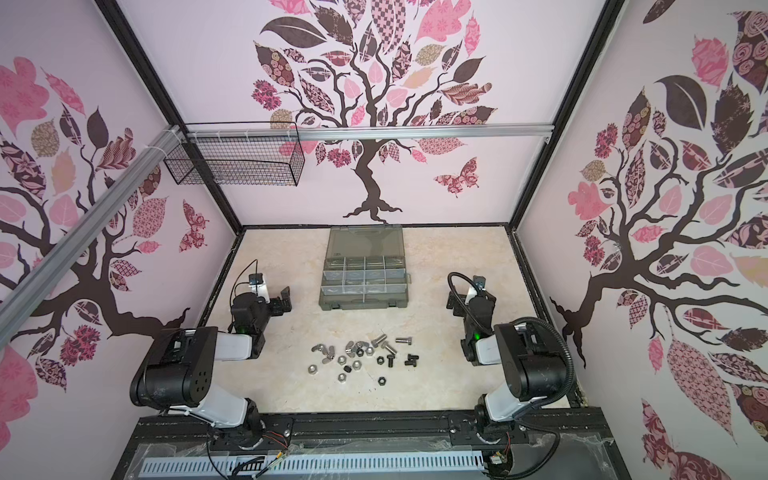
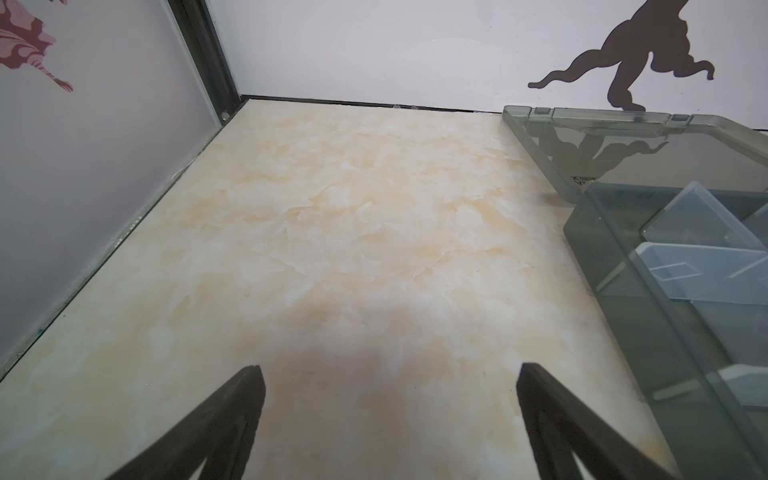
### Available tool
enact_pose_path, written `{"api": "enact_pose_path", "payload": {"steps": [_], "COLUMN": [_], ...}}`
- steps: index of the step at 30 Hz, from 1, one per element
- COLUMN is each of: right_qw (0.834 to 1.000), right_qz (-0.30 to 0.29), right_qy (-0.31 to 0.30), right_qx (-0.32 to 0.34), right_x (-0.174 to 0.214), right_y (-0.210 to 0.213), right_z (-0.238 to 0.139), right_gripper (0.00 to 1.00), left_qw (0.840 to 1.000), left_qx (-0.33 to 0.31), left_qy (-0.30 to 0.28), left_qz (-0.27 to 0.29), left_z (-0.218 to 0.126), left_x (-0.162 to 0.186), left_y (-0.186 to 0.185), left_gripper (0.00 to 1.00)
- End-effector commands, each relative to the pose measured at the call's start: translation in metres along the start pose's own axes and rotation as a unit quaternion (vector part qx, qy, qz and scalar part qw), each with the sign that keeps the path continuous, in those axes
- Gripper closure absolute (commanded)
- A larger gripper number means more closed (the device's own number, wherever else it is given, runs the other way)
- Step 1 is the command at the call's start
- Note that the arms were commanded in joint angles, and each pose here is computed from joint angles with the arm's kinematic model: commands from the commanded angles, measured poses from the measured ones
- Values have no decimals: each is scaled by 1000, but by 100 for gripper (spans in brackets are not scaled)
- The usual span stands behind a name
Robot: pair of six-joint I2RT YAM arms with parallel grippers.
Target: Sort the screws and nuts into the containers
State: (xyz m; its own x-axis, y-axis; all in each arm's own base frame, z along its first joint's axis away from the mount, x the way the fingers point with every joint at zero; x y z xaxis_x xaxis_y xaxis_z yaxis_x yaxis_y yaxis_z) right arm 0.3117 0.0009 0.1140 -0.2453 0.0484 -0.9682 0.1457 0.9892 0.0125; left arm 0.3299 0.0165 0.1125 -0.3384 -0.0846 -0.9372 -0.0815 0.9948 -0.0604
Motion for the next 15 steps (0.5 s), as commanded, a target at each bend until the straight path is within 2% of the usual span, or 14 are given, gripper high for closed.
{"api": "enact_pose_path", "payload": {"steps": [1, 15], "right_qw": [1000, 1000], "right_qz": [8, 11], "right_qy": [-26, -23], "right_qx": [3, 0], "right_x": [-13, -12], "right_y": [-1, -1], "right_z": [3, 5], "right_gripper": [0, 0], "left_qw": [1000, 1000], "left_qx": [5, 1], "left_qy": [-15, -9], "left_qz": [0, -1], "left_z": [2, 5], "left_x": [-10, -10], "left_y": [-1, -1], "left_gripper": [2, 2]}}
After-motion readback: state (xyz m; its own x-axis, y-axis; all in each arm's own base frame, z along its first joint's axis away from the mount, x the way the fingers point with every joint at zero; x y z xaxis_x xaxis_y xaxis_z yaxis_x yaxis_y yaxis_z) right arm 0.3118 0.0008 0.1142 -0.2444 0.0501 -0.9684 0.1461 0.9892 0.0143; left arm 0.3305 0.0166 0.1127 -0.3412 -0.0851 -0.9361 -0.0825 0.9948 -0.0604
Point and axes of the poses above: each gripper's point midway between its finger pads, its own z axis out along the fingers, its own y axis along the line the jaws close on, x = y × z, the point moved 7 cm from there along -z, back along the fingers, and after that the axes turned 2 degrees about -z, right-handed, at the moved point
